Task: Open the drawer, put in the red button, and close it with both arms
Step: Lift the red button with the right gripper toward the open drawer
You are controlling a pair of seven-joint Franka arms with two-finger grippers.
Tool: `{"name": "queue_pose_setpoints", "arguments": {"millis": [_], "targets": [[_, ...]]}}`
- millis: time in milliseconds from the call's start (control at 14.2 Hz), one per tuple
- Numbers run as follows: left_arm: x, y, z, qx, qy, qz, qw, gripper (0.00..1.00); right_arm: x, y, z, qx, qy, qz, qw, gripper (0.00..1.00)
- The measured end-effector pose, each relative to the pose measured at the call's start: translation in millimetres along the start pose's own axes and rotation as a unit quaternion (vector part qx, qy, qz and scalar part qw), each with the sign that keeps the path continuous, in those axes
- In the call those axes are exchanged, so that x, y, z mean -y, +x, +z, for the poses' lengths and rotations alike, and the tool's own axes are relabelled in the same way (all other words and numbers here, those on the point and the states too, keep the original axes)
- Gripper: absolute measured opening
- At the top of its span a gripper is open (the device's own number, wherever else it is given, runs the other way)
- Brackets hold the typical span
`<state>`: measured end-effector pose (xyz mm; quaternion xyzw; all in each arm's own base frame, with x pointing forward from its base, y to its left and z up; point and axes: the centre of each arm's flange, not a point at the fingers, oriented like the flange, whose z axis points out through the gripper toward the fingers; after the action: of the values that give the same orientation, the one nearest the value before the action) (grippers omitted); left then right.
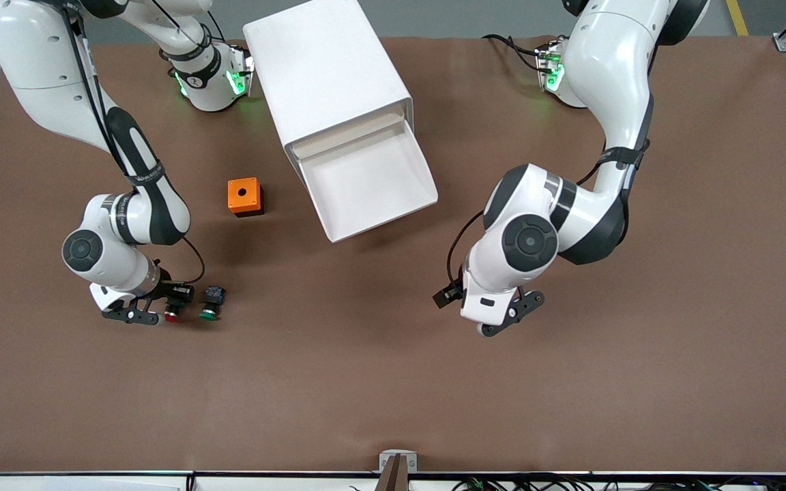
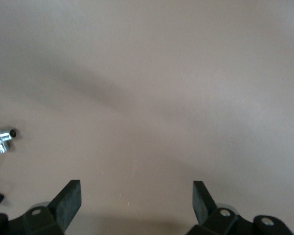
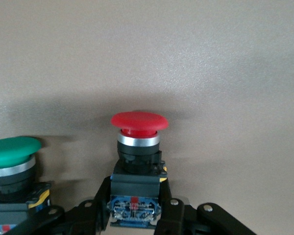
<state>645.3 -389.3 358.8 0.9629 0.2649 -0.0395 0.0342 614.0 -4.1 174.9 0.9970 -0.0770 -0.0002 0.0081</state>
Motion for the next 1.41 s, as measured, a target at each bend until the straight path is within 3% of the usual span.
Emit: {"name": "queue_pose_setpoints", "arguments": {"millis": [492,703,1195,1406], "targets": [[-6,-16,9,-0.007,0.011,0.004,1.0,1.0,0,0,0,0.002,0.0,0.003,1.0,0.42],[-5,-16,12,-0.006,0.013,0.004,1.0,1.0,-2,0,-13,0.026,-0.004,0.016,1.0,0.42],[-5,-15,13,-0.006,0.014,0.003,1.0,1.0,8,-6,-127,0.056,-0.007,0.088,0.995,0.42],[-4,-14,13,-0.006,0.014,0.002,1.0,1.0,28,-22,-175,0.069,0.006,0.126,0.99,0.42]]}}
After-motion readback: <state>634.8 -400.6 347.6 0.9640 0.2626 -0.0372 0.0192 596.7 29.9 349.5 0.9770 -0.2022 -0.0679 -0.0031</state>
